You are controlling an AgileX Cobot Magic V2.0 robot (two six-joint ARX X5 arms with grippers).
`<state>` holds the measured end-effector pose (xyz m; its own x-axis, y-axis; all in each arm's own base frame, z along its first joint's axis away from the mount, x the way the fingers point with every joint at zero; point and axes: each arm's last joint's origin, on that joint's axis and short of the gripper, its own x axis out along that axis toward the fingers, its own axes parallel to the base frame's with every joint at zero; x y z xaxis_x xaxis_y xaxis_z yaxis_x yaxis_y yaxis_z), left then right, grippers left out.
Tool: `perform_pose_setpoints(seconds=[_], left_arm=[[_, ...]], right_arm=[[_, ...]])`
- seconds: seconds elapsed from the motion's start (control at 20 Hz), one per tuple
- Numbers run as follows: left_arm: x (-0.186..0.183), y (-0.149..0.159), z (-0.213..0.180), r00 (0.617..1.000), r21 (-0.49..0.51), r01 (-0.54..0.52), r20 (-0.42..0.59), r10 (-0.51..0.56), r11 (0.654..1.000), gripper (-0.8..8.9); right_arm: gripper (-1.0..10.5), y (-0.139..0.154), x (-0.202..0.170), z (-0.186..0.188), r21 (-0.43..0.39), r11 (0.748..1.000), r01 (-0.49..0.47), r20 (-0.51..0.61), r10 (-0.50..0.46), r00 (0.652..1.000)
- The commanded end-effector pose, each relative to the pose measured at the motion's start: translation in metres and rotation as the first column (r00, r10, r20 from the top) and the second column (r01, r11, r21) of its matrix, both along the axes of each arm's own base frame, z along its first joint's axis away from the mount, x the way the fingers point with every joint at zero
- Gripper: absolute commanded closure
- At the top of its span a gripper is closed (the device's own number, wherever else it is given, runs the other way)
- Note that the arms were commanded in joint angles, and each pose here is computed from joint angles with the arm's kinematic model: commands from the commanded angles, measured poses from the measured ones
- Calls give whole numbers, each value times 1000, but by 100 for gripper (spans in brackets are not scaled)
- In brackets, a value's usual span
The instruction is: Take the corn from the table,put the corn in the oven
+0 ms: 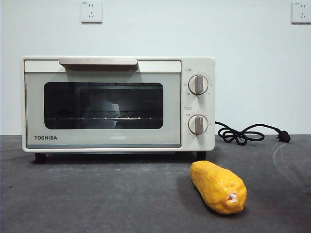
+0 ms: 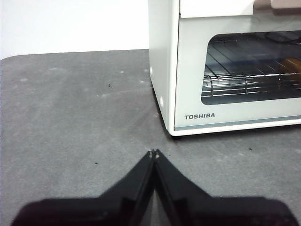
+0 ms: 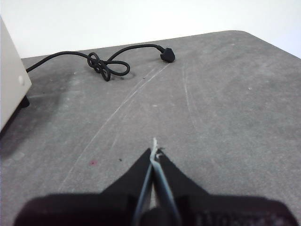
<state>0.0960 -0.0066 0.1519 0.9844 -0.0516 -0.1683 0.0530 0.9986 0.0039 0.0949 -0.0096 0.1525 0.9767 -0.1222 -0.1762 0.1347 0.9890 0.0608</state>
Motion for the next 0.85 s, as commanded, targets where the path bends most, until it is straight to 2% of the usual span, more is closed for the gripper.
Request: perform_pose_setpoints(seconds=[0.05, 0.2, 0.3, 0.45, 0.55, 0.7, 0.85], left_arm=[[0, 0, -2, 1000, 7, 2, 0, -2, 1000, 817], [0, 0, -2, 1000, 7, 2, 0, -2, 1000, 817], [1, 0, -1, 1000, -10, 0, 8, 0, 1000, 817], [1, -1, 2, 1000, -157, 5, 25, -1, 988, 817], [1, -1, 3, 1000, -268, 3, 20, 2, 963, 817], [1, -2, 3, 1000, -401, -6, 5, 8, 916, 817], [1, -2, 2, 1000, -474, -20, -13, 15, 880, 817]], right_arm=[[946, 0, 0, -2, 11, 1000, 2, -1, -2, 1000], [946, 0, 1, -2, 36, 999, -13, 4, 12, 1000], [946, 1, 1, -2, 126, 992, -1, 13, -1, 1000], [946, 1, 1, -2, 314, 949, 18, 30, -29, 999], [946, 1, 1, -2, 417, 908, 33, 36, -53, 998], [946, 1, 1, -2, 468, 883, 40, 37, -65, 997], [946, 1, 1, -2, 465, 884, 48, 43, -76, 996]])
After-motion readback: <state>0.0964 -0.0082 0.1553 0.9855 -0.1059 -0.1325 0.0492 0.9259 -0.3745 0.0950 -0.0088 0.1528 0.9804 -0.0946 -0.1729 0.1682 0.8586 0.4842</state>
